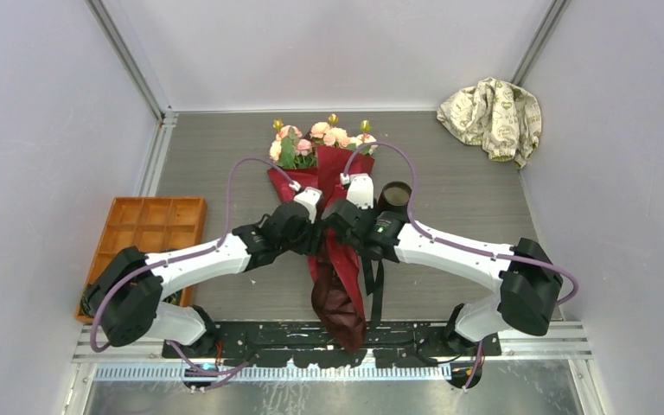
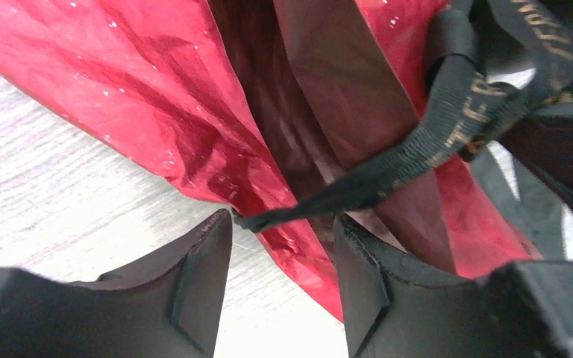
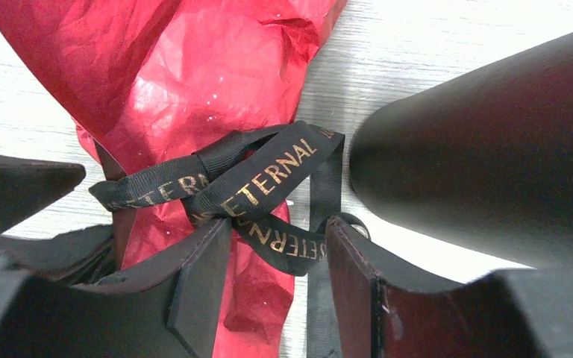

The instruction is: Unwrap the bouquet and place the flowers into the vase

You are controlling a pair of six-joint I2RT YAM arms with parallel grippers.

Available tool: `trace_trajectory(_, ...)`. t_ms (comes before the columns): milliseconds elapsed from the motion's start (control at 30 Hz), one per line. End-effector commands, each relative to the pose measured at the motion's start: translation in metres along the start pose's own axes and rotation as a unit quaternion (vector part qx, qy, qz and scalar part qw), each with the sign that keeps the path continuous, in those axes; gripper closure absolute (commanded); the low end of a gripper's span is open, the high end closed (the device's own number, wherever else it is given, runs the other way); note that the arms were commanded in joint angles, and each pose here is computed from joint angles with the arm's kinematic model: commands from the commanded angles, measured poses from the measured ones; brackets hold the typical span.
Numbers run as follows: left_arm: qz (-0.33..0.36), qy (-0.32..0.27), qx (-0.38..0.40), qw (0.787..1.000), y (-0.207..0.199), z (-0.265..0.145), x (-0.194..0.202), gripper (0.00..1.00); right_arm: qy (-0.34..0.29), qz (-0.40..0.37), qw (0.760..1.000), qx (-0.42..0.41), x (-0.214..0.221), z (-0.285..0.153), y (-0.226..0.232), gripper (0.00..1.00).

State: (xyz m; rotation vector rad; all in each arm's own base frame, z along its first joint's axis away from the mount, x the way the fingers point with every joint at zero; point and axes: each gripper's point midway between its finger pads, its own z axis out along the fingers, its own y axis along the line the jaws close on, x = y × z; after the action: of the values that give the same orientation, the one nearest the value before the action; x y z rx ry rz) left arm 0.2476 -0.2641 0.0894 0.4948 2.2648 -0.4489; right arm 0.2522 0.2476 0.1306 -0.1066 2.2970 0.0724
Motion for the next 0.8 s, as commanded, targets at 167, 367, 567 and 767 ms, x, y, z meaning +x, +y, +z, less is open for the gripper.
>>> trace_trajectory(167,0.023,-0.063,-0.108,0.992,0.022,0.019,-0.06,0.58,-0.025,0.04,0.998,-0.032,-0.016,-0.01,0.007,0.45)
trace_trajectory(367,0.023,-0.079,-0.124,0.989,0.021,0.018,-0.09,0.85,-0.021,0.042,0.998,-0.037,-0.012,-0.011,0.006,0.45)
trace_trajectory(567,-0.005,-0.116,-0.14,0.983,0.032,-0.022,-0.114,1.0,-0.025,0.042,0.998,-0.031,-0.012,-0.01,0.001,0.44)
trace_trajectory(767,-0.046,-0.138,-0.151,0.978,0.052,-0.07,-0.113,1.0,-0.022,0.044,0.998,-0.037,-0.014,-0.005,0.006,0.44)
